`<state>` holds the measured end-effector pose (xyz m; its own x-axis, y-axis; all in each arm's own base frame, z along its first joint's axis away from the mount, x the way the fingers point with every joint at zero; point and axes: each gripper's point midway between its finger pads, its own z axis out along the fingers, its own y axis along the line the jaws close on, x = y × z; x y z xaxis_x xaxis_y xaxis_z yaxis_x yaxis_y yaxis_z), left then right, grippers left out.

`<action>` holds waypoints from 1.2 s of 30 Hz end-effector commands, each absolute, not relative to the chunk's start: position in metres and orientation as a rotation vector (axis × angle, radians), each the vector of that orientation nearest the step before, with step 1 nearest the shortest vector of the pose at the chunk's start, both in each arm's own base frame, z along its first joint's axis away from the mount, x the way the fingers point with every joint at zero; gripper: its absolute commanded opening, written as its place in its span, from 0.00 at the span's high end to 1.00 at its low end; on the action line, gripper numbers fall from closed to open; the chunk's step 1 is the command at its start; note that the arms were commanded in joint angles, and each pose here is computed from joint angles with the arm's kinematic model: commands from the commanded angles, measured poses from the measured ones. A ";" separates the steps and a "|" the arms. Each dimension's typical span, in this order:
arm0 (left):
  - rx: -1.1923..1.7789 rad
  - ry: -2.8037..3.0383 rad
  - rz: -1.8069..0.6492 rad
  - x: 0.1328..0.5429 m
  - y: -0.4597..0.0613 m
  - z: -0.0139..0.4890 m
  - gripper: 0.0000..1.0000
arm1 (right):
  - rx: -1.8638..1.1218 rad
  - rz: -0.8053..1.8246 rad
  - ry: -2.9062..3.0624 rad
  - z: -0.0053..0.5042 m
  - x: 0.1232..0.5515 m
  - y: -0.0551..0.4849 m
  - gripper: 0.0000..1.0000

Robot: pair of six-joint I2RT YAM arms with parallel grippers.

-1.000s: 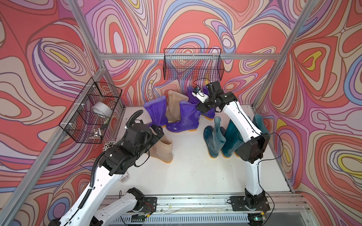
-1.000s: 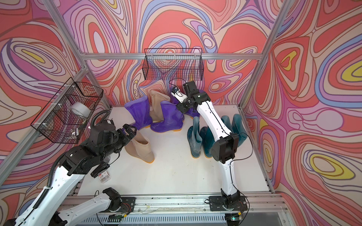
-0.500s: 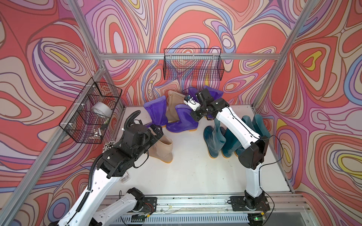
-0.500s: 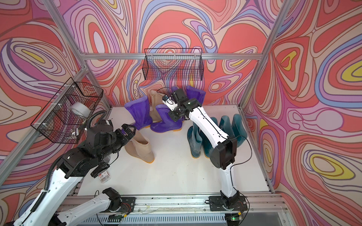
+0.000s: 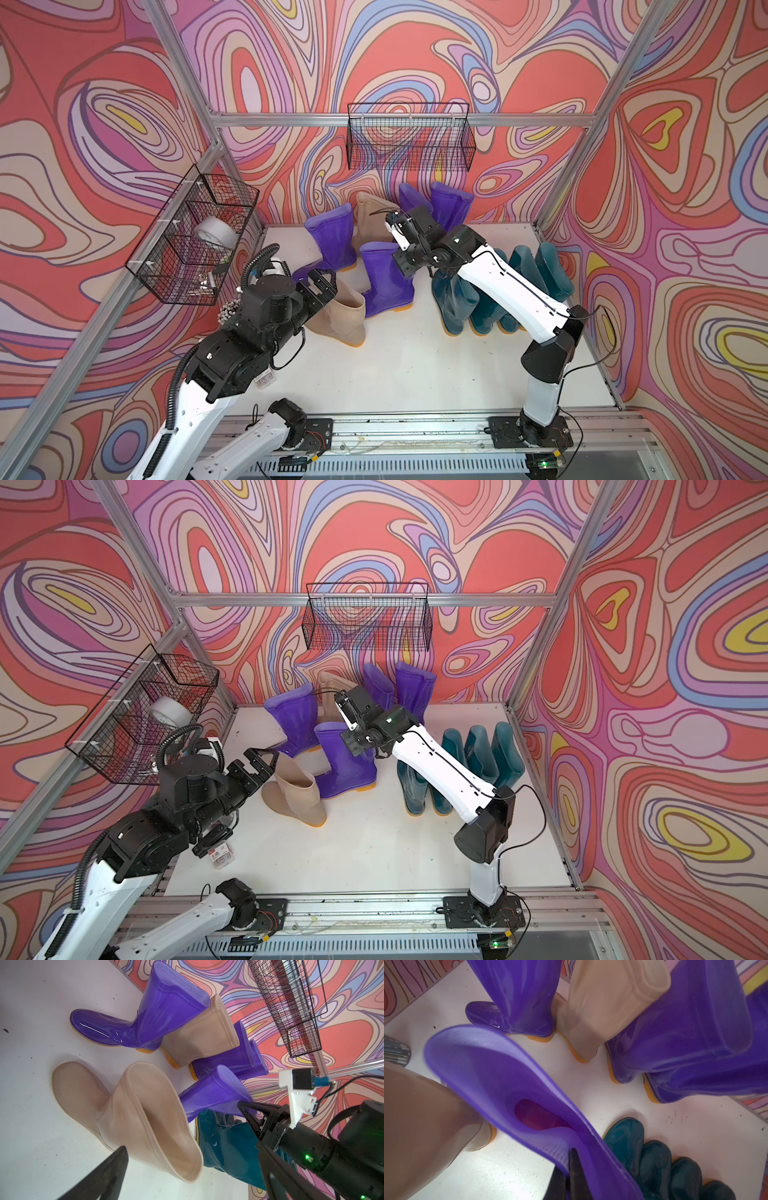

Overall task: Match and arrange rain boots in pairs
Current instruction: Pair a pair of rain boots at the center of the board.

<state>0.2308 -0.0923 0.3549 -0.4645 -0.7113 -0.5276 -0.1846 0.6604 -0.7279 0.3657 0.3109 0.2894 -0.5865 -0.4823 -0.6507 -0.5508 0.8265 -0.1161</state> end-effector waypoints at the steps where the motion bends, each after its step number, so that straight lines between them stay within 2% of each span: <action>1: -0.693 1.971 -0.728 0.230 -0.086 0.357 0.00 | -0.538 0.216 2.256 0.332 0.347 0.297 1.00; 5: -0.680 1.972 -0.723 0.229 -0.086 0.358 0.00 | -0.543 0.244 2.286 0.328 0.317 0.294 1.00; 7: -0.678 1.971 -0.718 0.230 -0.085 0.358 0.00 | -0.554 0.314 2.300 0.329 0.303 0.298 0.94; 9: -0.679 1.970 -0.711 0.230 -0.085 0.357 0.00 | -0.578 0.410 2.310 0.326 0.288 0.309 0.92; 10: -0.680 1.969 -0.710 0.231 -0.085 0.357 0.00 | -0.594 0.442 2.318 0.323 0.282 0.314 0.88; 12: -0.682 1.970 -0.706 0.231 -0.085 0.356 0.00 | -0.642 0.466 2.344 0.314 0.268 0.322 0.75; 16: -0.681 1.973 -0.696 0.233 -0.085 0.353 0.00 | -0.659 0.421 2.372 0.298 0.261 0.318 0.60; 20: -0.681 1.975 -0.683 0.234 -0.084 0.352 0.00 | -0.655 0.383 2.251 0.327 0.265 0.304 0.45; 24: -0.680 1.980 -0.682 0.237 -0.086 0.349 0.00 | -0.712 0.327 2.129 0.354 0.271 0.298 0.24; 31: -0.661 1.991 -0.680 0.238 -0.089 0.347 0.00 | -0.910 0.100 2.133 0.327 0.276 0.286 0.02; 36: -0.649 1.993 -0.678 0.238 -0.089 0.344 0.00 | -1.062 -0.007 2.120 0.309 0.275 0.279 0.02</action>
<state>0.2365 -0.0916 0.3459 -0.4644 -0.6766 -0.5714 -0.1787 0.7035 -0.6878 0.2732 0.2866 0.3235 -0.4171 -0.5860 -0.6947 -0.6544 0.7241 -0.2179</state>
